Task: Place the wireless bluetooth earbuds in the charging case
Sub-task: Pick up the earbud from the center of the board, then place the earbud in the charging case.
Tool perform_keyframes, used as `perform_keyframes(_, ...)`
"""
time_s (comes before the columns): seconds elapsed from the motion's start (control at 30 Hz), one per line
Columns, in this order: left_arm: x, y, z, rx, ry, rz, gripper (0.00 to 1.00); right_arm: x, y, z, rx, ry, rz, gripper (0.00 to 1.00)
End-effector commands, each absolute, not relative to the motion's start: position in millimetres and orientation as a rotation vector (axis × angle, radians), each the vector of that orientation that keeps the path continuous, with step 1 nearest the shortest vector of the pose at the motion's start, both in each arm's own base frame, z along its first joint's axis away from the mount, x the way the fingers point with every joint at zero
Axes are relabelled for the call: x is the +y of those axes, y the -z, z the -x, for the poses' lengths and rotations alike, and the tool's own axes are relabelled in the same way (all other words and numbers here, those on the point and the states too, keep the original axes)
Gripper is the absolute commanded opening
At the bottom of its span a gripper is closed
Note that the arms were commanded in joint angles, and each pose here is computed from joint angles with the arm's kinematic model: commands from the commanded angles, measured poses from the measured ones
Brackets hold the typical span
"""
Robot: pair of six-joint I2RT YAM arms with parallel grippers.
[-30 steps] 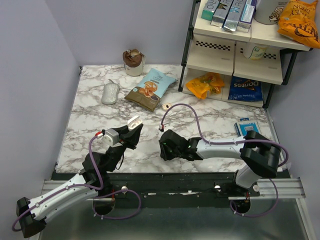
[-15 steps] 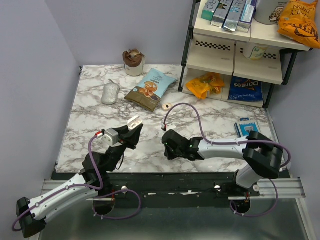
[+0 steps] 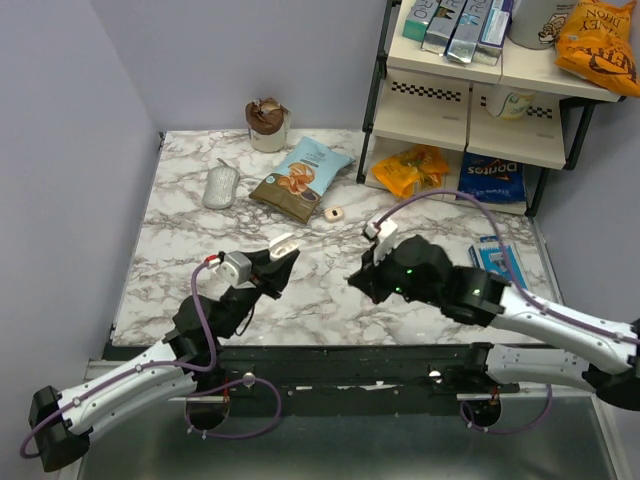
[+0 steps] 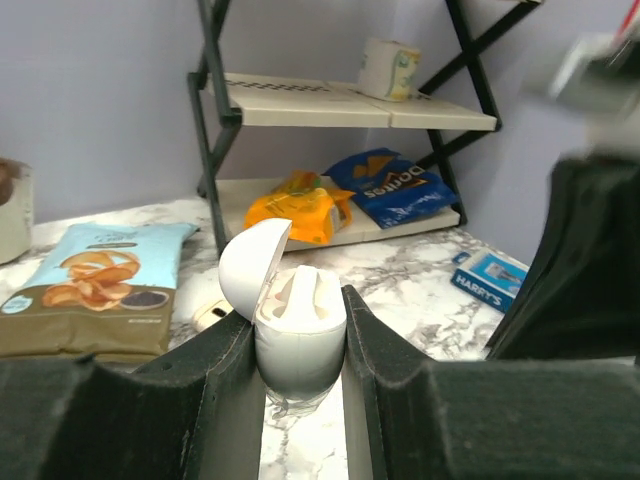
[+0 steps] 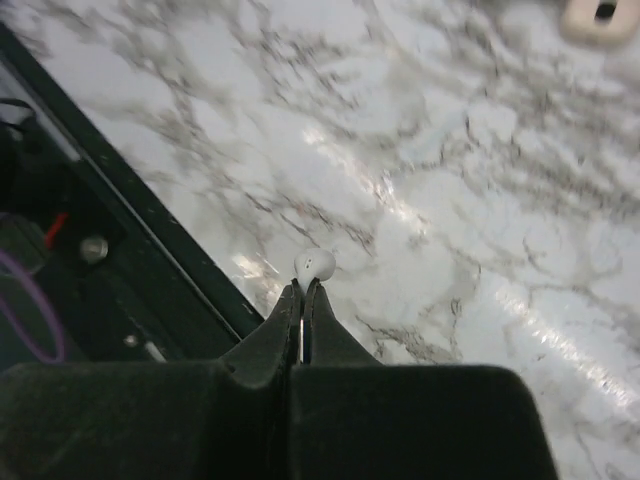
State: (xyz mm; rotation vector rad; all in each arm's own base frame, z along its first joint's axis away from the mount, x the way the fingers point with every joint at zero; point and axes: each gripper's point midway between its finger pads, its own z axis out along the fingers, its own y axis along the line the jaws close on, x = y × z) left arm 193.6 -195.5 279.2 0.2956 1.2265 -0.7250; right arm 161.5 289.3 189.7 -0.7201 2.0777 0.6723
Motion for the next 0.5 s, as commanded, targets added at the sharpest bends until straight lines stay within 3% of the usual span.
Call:
perform_keyframes(0.0,-224,-310,-176,1.161,0.874,-0.407,0.00,273,-272,-135,1.820,-0.733,1.020,0.01)
perform_keyframes(0.2,-257,-338,-142,1.021,1.159,-0.658,0.00,247,-337,-98,1.601,-0.822,1.201,0.01)
perform_keyframes(0.27,-267,-341,-118,0.993,1.311,-0.791,0.00,241,-338,-89,1.582,-0.832,1.259,0.01)
perform_keyframes(0.47,-289,-352,-109,0.975,1.461,-1.019,0.00,242,-336,-91,1.531,-0.804,1.296,0.01)
